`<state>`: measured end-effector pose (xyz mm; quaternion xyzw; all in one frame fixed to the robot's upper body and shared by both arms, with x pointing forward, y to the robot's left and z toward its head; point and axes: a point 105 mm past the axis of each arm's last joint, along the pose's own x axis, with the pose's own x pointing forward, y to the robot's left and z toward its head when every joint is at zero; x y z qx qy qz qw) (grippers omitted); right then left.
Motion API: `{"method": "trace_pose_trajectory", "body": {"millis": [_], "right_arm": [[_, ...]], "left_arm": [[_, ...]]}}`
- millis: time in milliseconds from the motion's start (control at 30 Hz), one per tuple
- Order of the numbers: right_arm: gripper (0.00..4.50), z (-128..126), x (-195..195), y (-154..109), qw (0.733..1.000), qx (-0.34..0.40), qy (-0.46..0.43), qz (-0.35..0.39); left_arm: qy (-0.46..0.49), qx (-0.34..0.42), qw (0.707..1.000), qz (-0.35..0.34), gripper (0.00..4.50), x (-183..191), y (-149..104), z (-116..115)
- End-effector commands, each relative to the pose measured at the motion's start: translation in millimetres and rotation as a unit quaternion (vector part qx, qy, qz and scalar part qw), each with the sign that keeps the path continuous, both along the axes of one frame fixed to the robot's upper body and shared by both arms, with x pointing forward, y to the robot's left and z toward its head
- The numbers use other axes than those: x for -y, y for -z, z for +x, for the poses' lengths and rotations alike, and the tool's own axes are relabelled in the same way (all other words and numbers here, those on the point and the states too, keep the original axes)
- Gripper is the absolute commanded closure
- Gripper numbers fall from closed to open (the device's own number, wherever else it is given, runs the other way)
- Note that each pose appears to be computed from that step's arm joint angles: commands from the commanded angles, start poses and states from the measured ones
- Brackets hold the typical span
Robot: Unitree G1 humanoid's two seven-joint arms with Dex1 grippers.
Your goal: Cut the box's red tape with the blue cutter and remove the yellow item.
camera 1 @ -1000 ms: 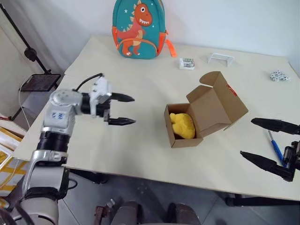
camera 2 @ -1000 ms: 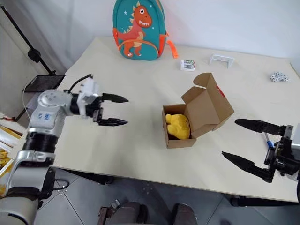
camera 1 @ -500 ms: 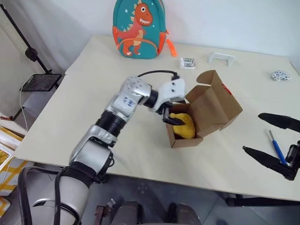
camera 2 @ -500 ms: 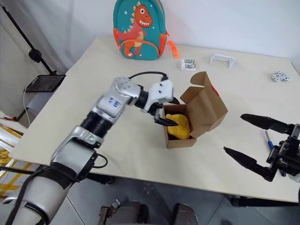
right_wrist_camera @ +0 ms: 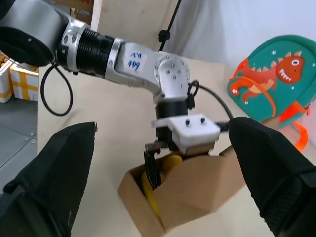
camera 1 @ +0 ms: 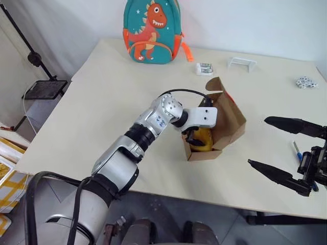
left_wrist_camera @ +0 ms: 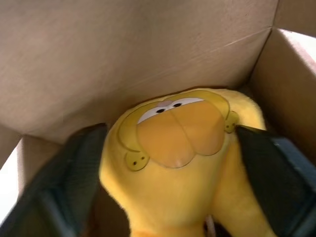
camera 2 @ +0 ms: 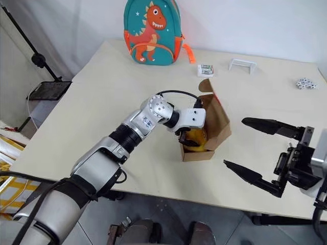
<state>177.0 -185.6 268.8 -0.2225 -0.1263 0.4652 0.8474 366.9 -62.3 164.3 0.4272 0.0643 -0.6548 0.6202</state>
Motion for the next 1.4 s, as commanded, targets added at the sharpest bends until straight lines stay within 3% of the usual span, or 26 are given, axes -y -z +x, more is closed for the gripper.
{"method": "trace_pose_trajectory", "body": {"millis": [33, 400, 633, 800, 1033, 1400], "right_arm": [[0.00, -1.5, -5.4, -4.5, 1.000, 0.009, -0.007, -0.004], [0.00, 5.4, -3.0, -0.3, 1.000, 0.002, 0.010, 0.021], [0.00, 11.0, 5.4, 0.0, 0.997, -0.001, 0.033, 0.068], [0.00, 12.7, 10.2, 1.0, 0.993, -0.011, 0.045, 0.104], [0.00, 13.3, 14.0, 4.8, 0.985, -0.024, 0.061, 0.158], [0.00, 13.5, 10.6, 5.5, 0.986, -0.016, 0.051, 0.161]], "left_arm": [[0.013, 0.006, 1.000, -0.006, 1.37, 5.7, -4.4, -3.5], [0.040, 0.032, 0.999, -0.014, 4.40, 2.2, -31.9, -3.3], [0.089, -0.008, 0.993, -0.079, 4.47, 9.5, -69.2, -19.6], [0.140, -0.081, 0.985, -0.065, 4.47, -4.1, -79.8, -35.0], [0.147, -0.115, 0.971, -0.151, 4.47, -17.0, -123.4, -30.8], [0.116, -0.134, 0.974, -0.144, 4.47, -93.0, -121.4, -17.3]]}}
